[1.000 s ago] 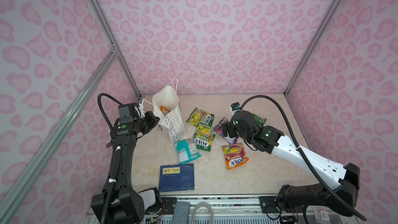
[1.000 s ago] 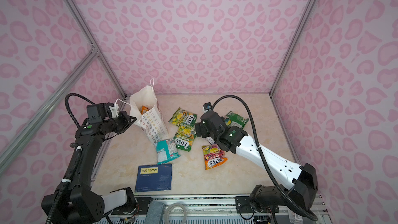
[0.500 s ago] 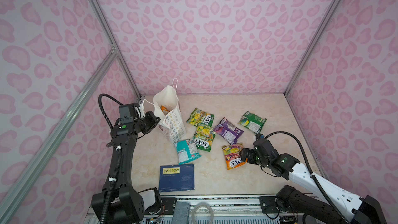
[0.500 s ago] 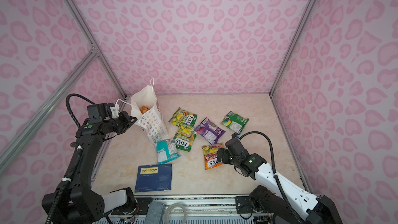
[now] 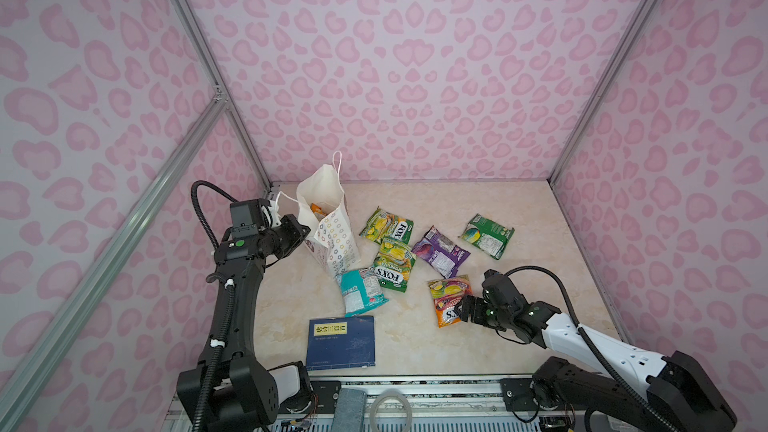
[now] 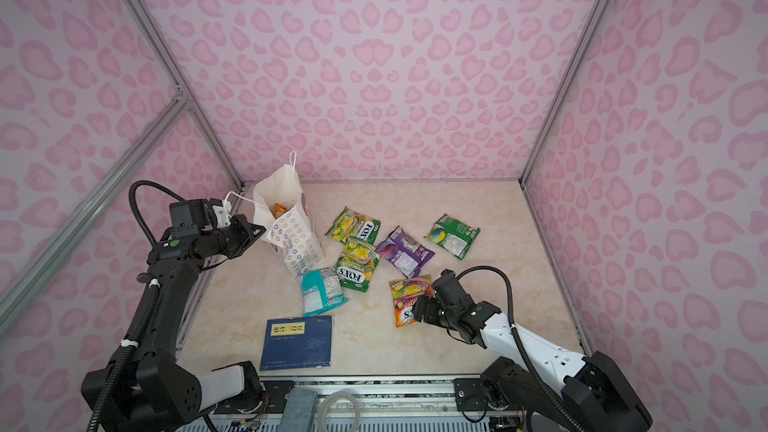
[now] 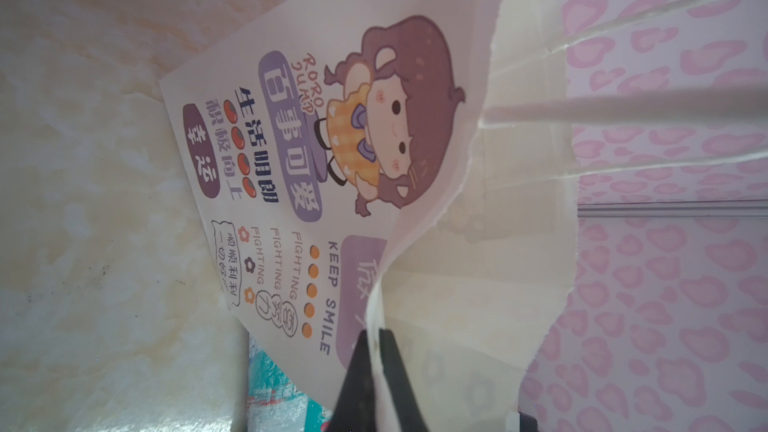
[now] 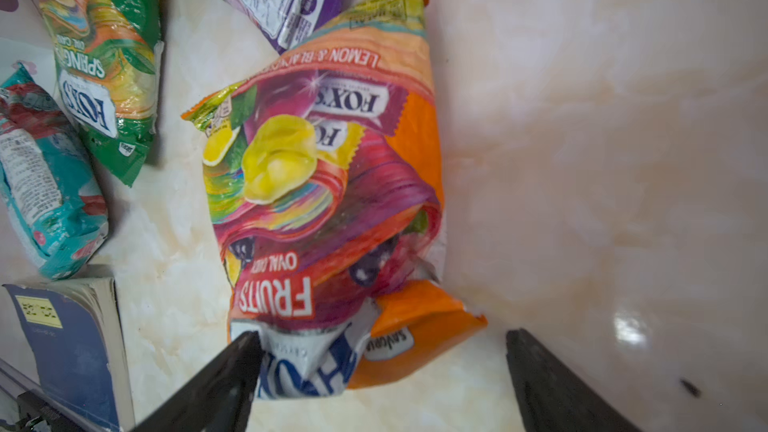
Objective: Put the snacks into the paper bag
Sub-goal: 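Grasp the pink-yellow Fox's Lemon & Blackcurrant bag with the right gripper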
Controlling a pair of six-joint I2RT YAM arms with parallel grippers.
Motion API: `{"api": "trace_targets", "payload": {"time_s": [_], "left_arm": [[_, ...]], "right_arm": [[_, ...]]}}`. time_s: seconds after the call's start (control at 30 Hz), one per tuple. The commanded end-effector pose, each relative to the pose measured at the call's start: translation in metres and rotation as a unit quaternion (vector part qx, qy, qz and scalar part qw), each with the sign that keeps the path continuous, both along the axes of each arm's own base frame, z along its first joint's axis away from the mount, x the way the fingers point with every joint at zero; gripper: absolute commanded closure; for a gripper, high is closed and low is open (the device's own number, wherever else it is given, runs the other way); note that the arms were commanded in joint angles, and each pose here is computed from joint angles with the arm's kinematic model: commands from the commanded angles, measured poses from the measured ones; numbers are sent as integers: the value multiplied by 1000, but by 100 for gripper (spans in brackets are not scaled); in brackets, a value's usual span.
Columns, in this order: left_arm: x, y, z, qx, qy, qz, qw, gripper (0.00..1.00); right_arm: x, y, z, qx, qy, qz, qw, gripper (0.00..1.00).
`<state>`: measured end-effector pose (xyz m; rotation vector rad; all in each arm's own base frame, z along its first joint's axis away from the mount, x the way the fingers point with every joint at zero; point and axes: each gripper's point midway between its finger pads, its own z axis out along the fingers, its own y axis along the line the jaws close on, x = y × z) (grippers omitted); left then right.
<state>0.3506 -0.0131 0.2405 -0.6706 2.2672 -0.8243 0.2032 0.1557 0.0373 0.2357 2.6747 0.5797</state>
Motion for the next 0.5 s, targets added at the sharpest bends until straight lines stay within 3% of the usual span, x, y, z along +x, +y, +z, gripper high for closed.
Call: {"api": "trace_targets", "payload": {"time_s": [0.0,0.33,0.47], "left_arm": [[0,-1,-1,-3,1,-2,1000,93],[1,-2,-4,-7,4,-4,1000,93],[1,-2,-2,-6,2,-5,1000,93]], "right_arm": [[7,5,3,2,-11,10,1000,10],[8,9,-11,-21,15,29,999,18],[6,13,-22,-26,36,42,998,26]]}}
